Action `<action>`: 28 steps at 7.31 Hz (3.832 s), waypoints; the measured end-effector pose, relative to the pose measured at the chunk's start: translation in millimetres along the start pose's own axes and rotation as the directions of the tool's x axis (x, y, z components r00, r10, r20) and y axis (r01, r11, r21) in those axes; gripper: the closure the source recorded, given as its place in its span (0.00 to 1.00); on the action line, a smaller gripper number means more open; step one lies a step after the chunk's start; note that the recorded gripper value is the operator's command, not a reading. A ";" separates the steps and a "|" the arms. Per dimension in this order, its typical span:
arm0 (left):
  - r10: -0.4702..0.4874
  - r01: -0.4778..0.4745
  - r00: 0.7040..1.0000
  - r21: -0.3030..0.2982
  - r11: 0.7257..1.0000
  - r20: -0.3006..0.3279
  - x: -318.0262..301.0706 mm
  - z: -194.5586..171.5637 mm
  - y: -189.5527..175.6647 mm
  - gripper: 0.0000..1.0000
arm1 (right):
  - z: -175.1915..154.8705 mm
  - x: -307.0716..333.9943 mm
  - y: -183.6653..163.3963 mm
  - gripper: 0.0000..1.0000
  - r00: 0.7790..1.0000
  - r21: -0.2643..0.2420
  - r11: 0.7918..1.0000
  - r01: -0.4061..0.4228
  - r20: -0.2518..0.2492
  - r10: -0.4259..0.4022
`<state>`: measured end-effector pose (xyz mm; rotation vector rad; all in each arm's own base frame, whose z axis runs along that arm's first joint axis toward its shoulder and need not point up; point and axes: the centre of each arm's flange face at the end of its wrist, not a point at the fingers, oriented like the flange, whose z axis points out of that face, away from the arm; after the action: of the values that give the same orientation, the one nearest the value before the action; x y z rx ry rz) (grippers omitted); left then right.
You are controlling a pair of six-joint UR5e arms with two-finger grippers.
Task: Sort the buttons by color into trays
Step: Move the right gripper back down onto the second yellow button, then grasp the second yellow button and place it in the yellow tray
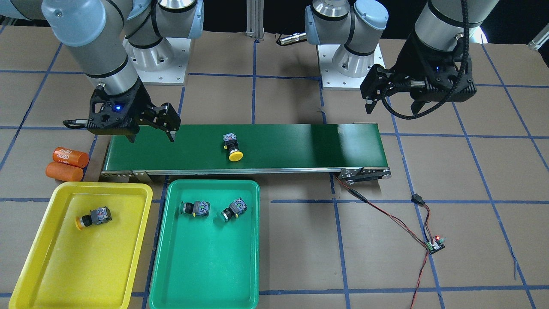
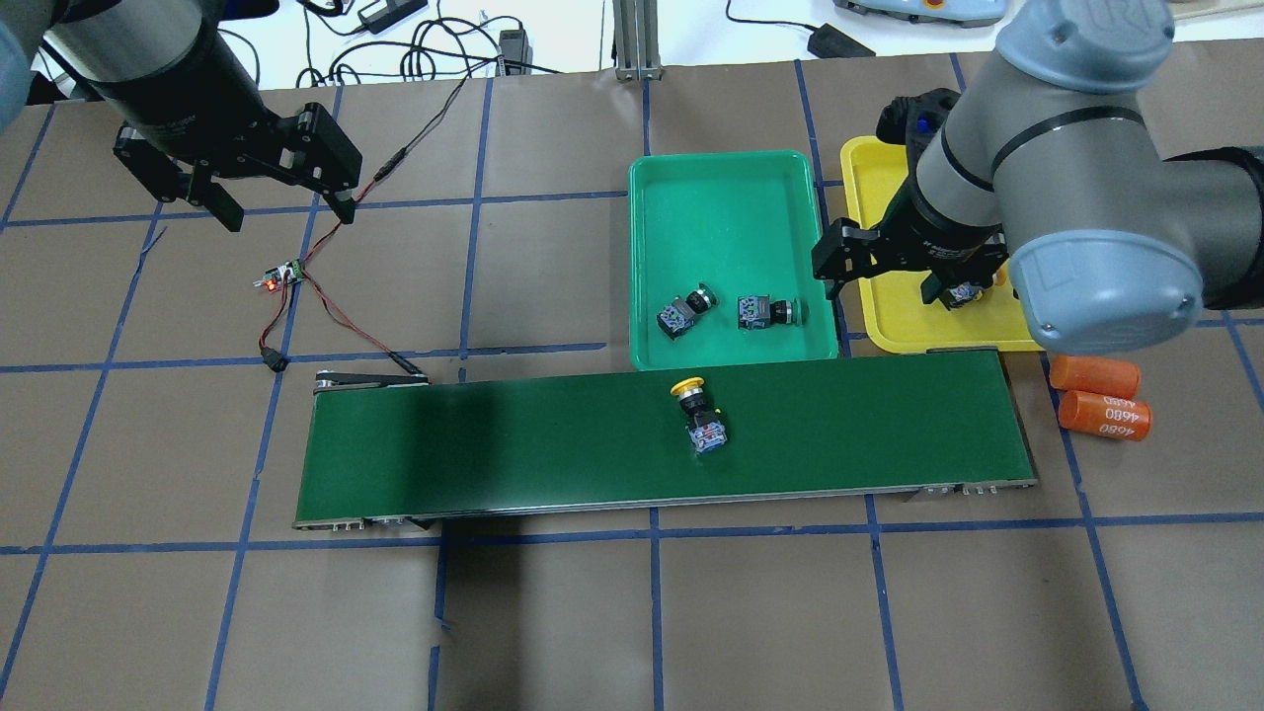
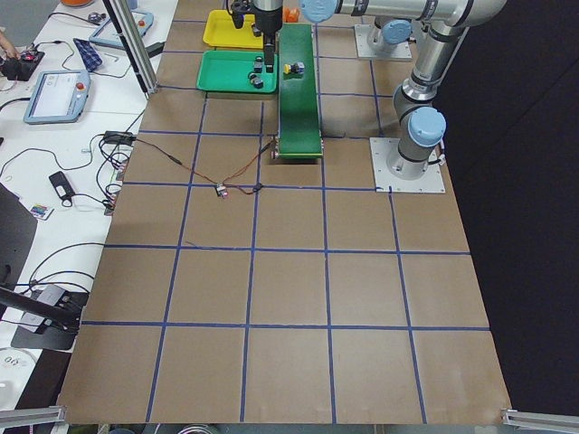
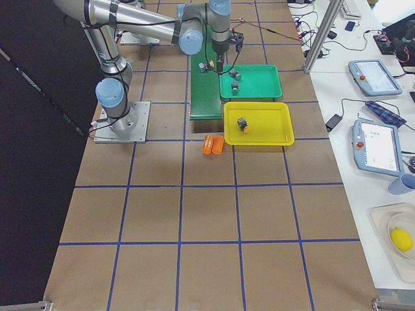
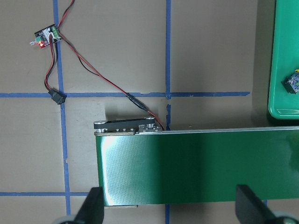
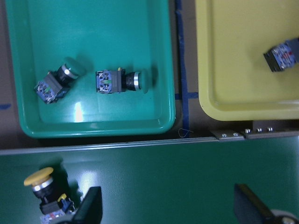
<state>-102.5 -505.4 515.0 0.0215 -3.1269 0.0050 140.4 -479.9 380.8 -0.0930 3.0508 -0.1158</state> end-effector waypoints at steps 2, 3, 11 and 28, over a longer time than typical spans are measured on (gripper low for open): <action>0.000 0.000 1.000 0.001 1.000 0.000 0.0 -0.5 0.4 0.00 | 4.1 -2.1 -1.4 0.00 0.993 -0.006 0.993 0.116 0.003 -0.116; -0.001 0.001 1.000 0.002 1.000 0.000 -0.2 -1.1 0.8 0.00 | 12.7 -1.8 -3.6 0.00 0.992 -0.024 0.992 0.126 0.007 -0.126; -0.008 0.008 1.000 0.008 1.000 0.002 -5.5 -5.9 -1.2 0.00 | 69.4 -35.2 18.0 0.00 0.995 -0.152 0.985 0.086 0.067 -0.076; -0.043 0.043 0.999 -0.051 0.998 0.002 -6.9 9.4 -7.4 0.00 | 78.0 88.3 -99.8 0.01 0.996 0.033 0.999 -0.034 -0.084 0.037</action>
<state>-95.6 -512.8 505.5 0.0889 -3.1250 -0.0746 65.3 -590.6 303.7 -0.0327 3.1324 -0.1693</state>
